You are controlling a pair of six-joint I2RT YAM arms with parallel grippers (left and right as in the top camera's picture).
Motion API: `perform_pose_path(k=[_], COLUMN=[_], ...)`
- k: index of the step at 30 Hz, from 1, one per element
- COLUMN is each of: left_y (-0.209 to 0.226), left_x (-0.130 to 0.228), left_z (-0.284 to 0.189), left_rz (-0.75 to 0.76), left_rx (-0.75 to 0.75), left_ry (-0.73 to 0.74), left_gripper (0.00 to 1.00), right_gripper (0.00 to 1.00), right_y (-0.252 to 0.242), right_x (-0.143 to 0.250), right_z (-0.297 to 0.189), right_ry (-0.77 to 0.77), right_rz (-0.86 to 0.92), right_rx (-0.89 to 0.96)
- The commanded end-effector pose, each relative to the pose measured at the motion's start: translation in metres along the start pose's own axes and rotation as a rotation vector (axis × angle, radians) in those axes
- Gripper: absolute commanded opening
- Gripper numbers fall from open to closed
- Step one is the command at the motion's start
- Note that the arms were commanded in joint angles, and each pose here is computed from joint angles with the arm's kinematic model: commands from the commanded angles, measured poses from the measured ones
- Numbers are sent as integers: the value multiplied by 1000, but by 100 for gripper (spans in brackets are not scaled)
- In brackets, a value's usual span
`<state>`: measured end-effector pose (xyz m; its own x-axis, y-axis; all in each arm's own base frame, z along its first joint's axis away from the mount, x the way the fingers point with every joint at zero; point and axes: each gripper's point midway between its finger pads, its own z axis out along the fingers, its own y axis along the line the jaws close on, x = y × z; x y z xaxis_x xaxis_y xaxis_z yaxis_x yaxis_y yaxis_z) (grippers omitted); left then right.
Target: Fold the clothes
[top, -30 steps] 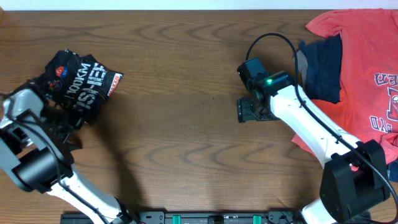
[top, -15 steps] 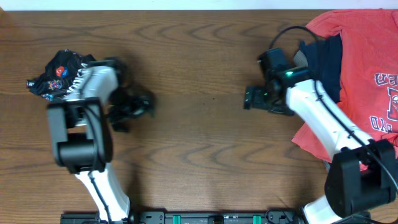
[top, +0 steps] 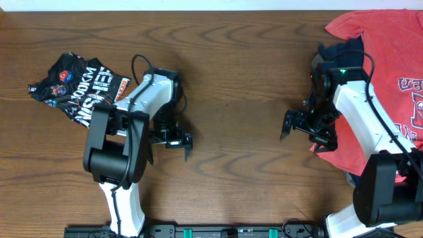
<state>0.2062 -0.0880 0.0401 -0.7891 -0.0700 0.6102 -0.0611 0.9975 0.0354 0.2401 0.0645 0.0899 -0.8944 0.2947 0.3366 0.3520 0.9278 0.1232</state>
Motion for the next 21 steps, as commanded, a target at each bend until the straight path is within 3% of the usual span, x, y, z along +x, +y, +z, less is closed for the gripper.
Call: perform_pose_path(k=[1, 6, 10, 16, 21], left_y=[-5, -18, -13, -19, 6], left_x=[20, 38, 37, 53, 73], left_z=[-8, -22, -55, -133, -150], left_rz=[72, 144, 133, 257, 238], left_rx=[-27, 6, 8, 97, 81], left_ry=[-54, -279, -664, -1319, -1565], left_gripper=[98, 98, 98, 98, 98], right_gripper=[99, 99, 99, 99, 99], right_y=[9, 14, 15, 11, -6], right_x=[20, 26, 19, 15, 19], right_z=[-4, -7, -28, -73, -83], right_ry=[7, -187, -509, -993, -1128], right_rz=[-77, -109, -162, -276, -249], right_rx=[-32, -80, -110, -59, -33])
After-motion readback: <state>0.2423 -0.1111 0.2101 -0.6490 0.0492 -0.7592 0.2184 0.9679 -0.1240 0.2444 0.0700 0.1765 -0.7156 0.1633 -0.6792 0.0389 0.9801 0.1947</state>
